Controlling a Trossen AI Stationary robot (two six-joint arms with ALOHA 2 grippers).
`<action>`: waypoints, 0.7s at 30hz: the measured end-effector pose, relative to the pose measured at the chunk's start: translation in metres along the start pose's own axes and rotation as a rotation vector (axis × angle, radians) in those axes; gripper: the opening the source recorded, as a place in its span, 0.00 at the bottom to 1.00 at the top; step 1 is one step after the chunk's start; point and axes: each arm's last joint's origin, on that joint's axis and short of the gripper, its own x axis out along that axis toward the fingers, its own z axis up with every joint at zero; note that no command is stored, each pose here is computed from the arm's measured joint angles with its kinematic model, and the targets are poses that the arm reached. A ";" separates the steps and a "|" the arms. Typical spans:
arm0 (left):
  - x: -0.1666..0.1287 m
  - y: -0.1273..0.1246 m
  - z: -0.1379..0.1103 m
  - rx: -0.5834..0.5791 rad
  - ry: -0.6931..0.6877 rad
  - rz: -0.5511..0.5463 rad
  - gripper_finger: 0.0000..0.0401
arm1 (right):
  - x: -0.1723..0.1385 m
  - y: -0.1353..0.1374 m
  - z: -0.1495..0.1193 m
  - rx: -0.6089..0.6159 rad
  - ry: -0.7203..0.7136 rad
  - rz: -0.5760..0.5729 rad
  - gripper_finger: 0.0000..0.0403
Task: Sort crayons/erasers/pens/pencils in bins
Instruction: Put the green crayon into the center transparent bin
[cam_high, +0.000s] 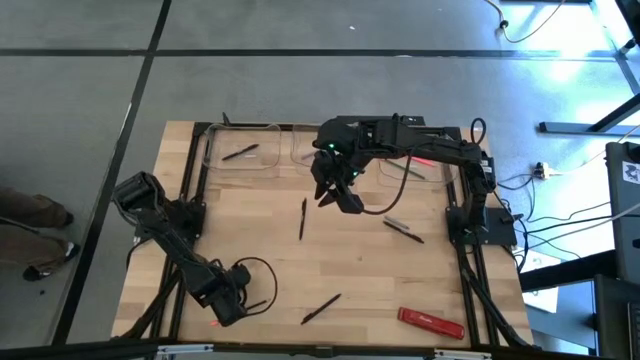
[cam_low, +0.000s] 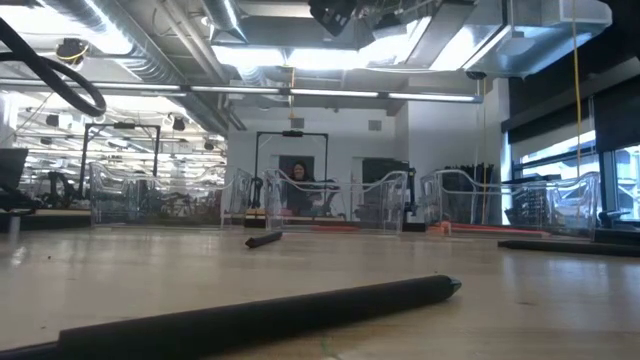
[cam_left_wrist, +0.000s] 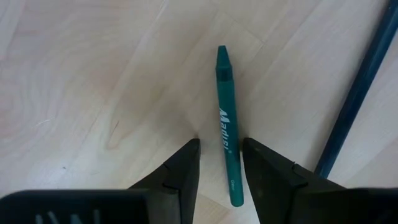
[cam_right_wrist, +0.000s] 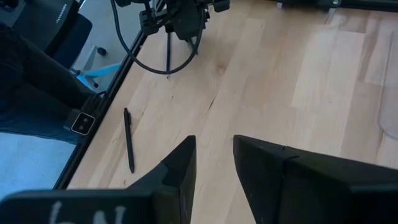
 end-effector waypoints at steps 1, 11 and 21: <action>0.000 0.000 0.000 0.000 0.001 0.001 0.30 | 0.000 0.000 0.000 0.000 0.000 -0.001 0.27; 0.001 0.002 0.000 -0.003 0.002 0.018 0.13 | 0.000 -0.001 0.000 0.000 0.003 -0.011 0.27; 0.001 0.002 0.000 -0.027 0.000 0.018 0.02 | -0.004 -0.007 -0.002 -0.001 0.003 -0.022 0.27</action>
